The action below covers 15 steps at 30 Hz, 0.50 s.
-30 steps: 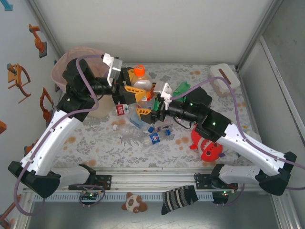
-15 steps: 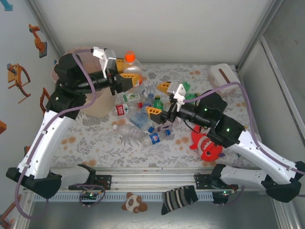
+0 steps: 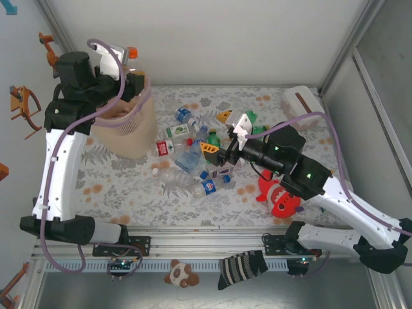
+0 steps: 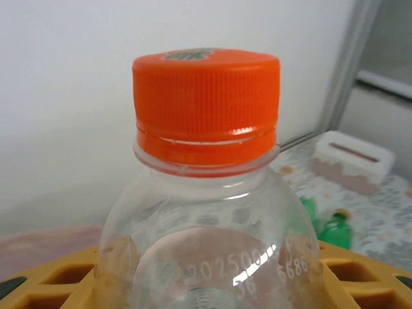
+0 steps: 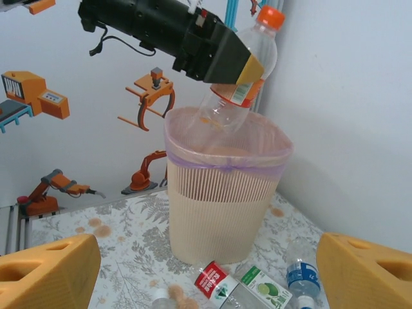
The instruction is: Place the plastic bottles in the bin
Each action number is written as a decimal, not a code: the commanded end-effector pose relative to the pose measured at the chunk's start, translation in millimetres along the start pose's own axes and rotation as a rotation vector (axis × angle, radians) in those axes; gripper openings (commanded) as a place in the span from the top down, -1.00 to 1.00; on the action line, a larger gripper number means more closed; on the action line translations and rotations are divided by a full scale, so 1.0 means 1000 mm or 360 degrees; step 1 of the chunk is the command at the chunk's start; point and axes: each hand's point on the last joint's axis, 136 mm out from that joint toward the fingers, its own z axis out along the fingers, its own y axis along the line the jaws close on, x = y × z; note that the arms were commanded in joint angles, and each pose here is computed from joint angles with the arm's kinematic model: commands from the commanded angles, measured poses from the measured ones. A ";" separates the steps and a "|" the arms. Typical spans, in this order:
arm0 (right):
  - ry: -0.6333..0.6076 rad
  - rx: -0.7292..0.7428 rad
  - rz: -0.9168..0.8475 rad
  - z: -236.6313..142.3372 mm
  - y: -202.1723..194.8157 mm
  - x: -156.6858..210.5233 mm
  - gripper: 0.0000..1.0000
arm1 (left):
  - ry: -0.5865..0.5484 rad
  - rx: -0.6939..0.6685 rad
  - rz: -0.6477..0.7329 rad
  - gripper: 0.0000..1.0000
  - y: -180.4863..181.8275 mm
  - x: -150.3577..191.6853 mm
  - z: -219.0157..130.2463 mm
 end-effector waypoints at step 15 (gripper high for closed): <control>0.0020 0.0012 -0.0054 0.005 -0.002 0.001 -0.72 | 0.0806 -0.0504 0.0002 -0.03 0.127 0.121 0.046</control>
